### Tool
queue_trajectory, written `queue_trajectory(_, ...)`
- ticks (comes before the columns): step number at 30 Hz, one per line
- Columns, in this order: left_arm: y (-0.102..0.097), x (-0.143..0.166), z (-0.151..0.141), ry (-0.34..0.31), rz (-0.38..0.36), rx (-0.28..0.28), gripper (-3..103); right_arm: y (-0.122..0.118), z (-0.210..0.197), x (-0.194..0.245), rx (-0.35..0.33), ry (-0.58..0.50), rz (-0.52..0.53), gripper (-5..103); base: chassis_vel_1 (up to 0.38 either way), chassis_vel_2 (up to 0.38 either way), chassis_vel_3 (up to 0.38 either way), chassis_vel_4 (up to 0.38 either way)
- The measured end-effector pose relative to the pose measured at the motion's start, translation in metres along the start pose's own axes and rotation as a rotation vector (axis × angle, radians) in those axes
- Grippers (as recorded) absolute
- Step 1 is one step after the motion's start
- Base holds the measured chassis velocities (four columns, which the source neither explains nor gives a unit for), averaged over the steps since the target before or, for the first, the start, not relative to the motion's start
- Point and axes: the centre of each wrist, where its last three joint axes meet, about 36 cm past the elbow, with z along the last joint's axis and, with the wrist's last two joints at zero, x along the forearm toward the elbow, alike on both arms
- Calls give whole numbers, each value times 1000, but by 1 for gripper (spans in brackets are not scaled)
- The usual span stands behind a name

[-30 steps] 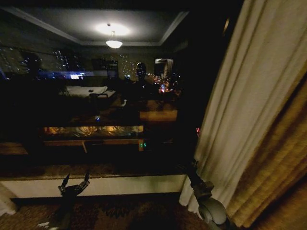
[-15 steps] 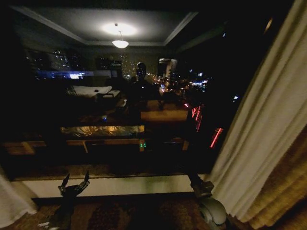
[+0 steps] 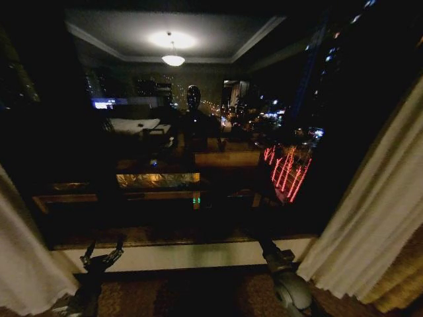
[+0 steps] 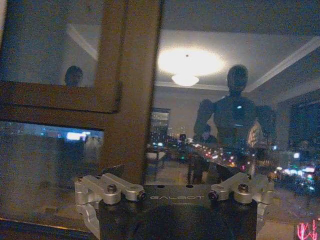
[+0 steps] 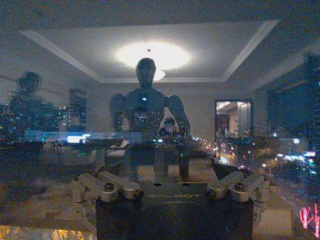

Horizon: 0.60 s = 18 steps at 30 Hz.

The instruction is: Open the curtains by pulling them apart, changing their state from closed to fully open.

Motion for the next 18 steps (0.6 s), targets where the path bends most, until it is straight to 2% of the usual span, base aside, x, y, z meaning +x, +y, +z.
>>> queue_trajectory(18,0,0,0,0,0,0,100,0,0,0,0,0,0,100,364,353,-351,-350)
